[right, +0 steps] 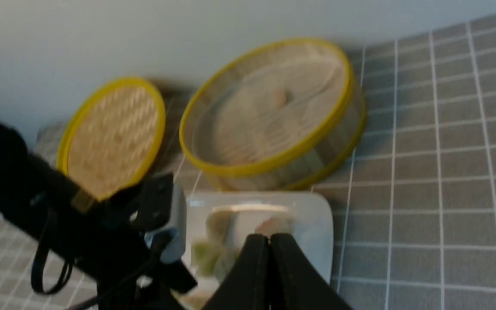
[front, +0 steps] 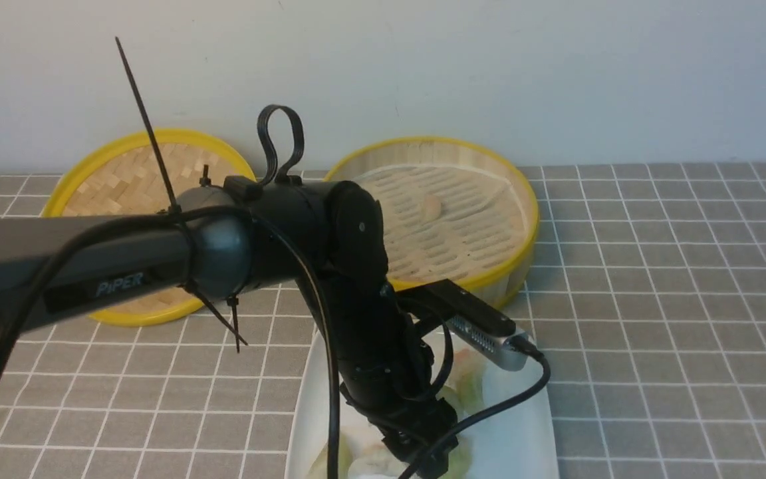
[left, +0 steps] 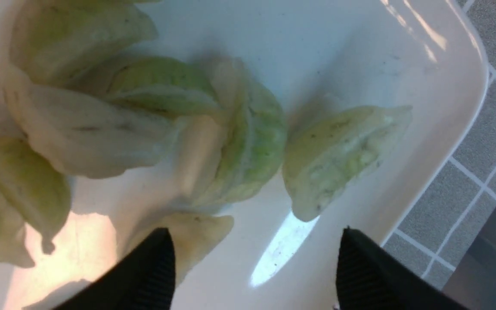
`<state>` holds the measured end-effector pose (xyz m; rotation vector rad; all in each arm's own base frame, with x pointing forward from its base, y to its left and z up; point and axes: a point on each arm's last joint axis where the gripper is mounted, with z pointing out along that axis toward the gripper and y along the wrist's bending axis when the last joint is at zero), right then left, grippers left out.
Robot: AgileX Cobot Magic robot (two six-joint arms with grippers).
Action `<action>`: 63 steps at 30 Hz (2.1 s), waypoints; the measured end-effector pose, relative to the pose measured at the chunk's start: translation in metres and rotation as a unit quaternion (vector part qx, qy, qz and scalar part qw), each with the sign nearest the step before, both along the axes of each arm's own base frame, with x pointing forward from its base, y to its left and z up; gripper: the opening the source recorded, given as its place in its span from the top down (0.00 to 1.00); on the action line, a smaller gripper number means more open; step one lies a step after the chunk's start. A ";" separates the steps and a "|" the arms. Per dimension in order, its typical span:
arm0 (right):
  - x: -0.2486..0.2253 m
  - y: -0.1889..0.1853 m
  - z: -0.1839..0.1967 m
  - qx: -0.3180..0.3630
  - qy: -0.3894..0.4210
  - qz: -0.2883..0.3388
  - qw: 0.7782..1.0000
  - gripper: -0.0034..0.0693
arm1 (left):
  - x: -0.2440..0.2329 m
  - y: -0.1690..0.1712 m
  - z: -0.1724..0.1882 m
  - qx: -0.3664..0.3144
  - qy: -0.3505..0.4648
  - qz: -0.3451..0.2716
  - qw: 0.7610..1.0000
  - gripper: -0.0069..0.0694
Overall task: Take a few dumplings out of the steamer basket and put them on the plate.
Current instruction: Use the left arm to put the dumpling into the plate, then use the right arm to grab a dumpling from inside the steamer
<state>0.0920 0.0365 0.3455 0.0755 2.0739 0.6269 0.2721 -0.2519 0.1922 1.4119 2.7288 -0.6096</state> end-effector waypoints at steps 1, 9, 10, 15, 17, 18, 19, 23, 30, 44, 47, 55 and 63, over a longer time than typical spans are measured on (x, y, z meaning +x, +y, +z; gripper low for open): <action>0.010 0.001 0.008 -0.011 0.020 0.017 1.000 0.97 | 0.001 0.000 0.005 0.001 -0.003 -0.003 1.000 0.31; 0.109 0.011 0.034 -0.058 0.127 0.085 0.986 0.97 | 0.005 0.028 0.084 0.013 -0.064 0.039 0.997 0.72; 0.122 0.015 0.033 -0.070 0.135 0.093 0.984 0.97 | 0.004 0.037 0.095 0.011 -0.076 0.052 0.996 0.79; 0.180 0.035 0.022 -0.128 0.164 0.121 0.971 0.97 | -0.003 0.075 0.141 -0.013 -0.121 0.119 0.985 0.91; 0.212 0.050 0.008 -0.160 0.180 0.136 0.961 0.97 | -0.013 0.091 0.165 -0.032 -0.145 0.147 0.978 0.92; 0.228 0.056 0.002 -0.175 0.185 0.142 0.957 0.96 | -0.018 0.098 0.175 -0.040 -0.157 0.157 0.974 0.92; 0.246 0.065 -0.007 -0.185 0.193 0.148 0.952 0.96 | -0.027 0.104 0.187 -0.051 -0.172 0.163 0.970 0.92; 0.303 0.091 -0.038 -0.208 0.230 0.167 0.936 0.93 | -0.058 0.121 0.220 -0.085 -0.214 0.173 0.957 0.92; 0.394 0.127 -0.095 -0.208 0.231 0.154 0.938 0.78 | -0.107 0.146 0.259 -0.130 -0.267 0.198 0.934 0.92; 0.422 0.167 -0.154 -0.244 0.201 0.201 0.927 0.38 | -0.149 0.184 0.274 -0.099 -0.347 0.242 0.901 0.92; 0.421 0.176 -0.161 -0.250 0.194 0.212 0.925 0.36 | -0.144 0.185 0.260 -0.071 -0.338 0.245 0.906 0.92; 0.422 0.187 -0.163 -0.263 0.161 0.213 0.927 0.35 | -0.136 0.183 0.228 -0.029 -0.300 0.244 0.922 0.92; 0.426 0.186 -0.180 -0.283 0.164 0.205 0.922 0.43 | -0.138 0.184 0.229 -0.030 -0.303 0.244 0.921 0.92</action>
